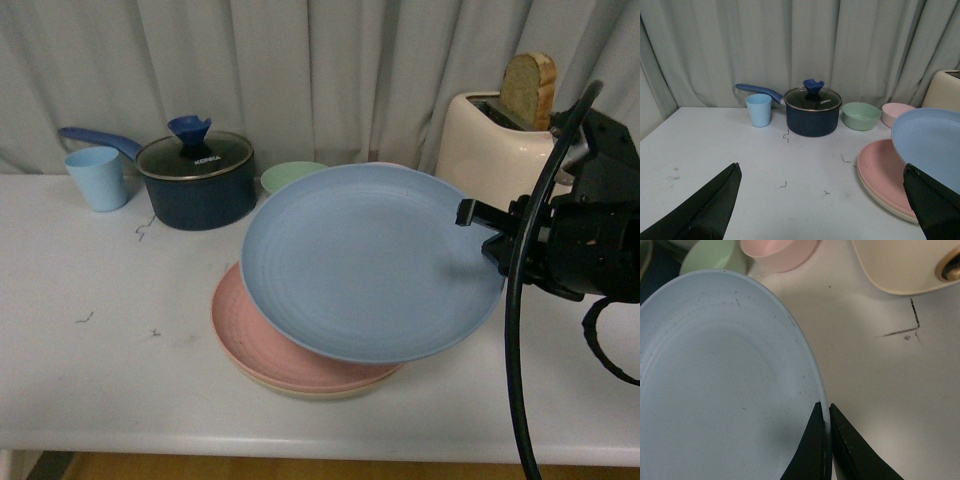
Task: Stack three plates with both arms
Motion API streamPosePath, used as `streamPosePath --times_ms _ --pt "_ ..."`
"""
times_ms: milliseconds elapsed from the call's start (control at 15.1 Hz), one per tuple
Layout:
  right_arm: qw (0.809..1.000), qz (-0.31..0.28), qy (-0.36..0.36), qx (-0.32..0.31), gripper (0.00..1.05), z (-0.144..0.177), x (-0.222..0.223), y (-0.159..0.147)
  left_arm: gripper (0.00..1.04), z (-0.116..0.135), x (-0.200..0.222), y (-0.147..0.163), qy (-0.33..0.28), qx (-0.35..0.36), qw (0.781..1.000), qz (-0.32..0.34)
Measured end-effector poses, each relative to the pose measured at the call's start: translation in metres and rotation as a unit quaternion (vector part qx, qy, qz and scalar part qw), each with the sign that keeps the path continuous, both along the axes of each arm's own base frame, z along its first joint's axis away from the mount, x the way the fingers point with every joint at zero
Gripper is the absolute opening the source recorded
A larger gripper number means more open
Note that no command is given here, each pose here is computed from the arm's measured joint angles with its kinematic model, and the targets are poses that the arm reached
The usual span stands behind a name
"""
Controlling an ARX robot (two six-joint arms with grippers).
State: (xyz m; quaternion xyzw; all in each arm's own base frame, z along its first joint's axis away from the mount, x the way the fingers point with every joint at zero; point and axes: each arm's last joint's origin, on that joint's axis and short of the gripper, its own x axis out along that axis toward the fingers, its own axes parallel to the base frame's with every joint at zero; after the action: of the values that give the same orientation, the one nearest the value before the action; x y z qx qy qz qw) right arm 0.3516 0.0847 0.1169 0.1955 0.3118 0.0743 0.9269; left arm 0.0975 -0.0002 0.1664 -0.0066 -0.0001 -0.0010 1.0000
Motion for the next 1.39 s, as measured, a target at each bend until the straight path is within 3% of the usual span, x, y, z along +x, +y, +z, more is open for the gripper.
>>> streamPosePath --times_ms 198,726,991,1057,1123,1255,1387 --pt "0.999 -0.010 0.038 0.000 0.03 -0.025 0.014 0.010 0.98 0.000 0.000 0.000 0.000 0.000 1.000 0.000" --pt "0.998 0.009 0.068 -0.013 0.06 -0.047 0.039 0.057 0.98 0.000 0.000 0.000 0.000 0.000 1.000 0.000" --pt "0.999 0.009 0.047 0.006 0.52 -0.032 0.026 0.058 0.98 0.000 0.000 0.000 0.000 0.000 1.000 0.000" --pt "1.000 0.003 -0.014 0.002 0.57 -0.027 0.027 0.059 0.98 0.000 0.000 0.000 0.000 0.000 1.000 0.000" --pt "0.990 -0.040 -0.126 -0.042 0.46 -0.030 0.022 0.052 0.98 0.000 0.000 0.000 0.000 0.000 1.000 0.000" --pt "0.963 -0.063 -0.205 -0.163 0.23 -0.038 -0.027 0.012 0.98 0.000 0.000 0.000 0.000 0.000 1.000 0.001" --pt "0.940 -0.081 -0.272 -0.190 0.02 0.000 -0.054 -0.020 0.98 0.000 0.000 0.000 0.000 0.000 1.000 0.000"
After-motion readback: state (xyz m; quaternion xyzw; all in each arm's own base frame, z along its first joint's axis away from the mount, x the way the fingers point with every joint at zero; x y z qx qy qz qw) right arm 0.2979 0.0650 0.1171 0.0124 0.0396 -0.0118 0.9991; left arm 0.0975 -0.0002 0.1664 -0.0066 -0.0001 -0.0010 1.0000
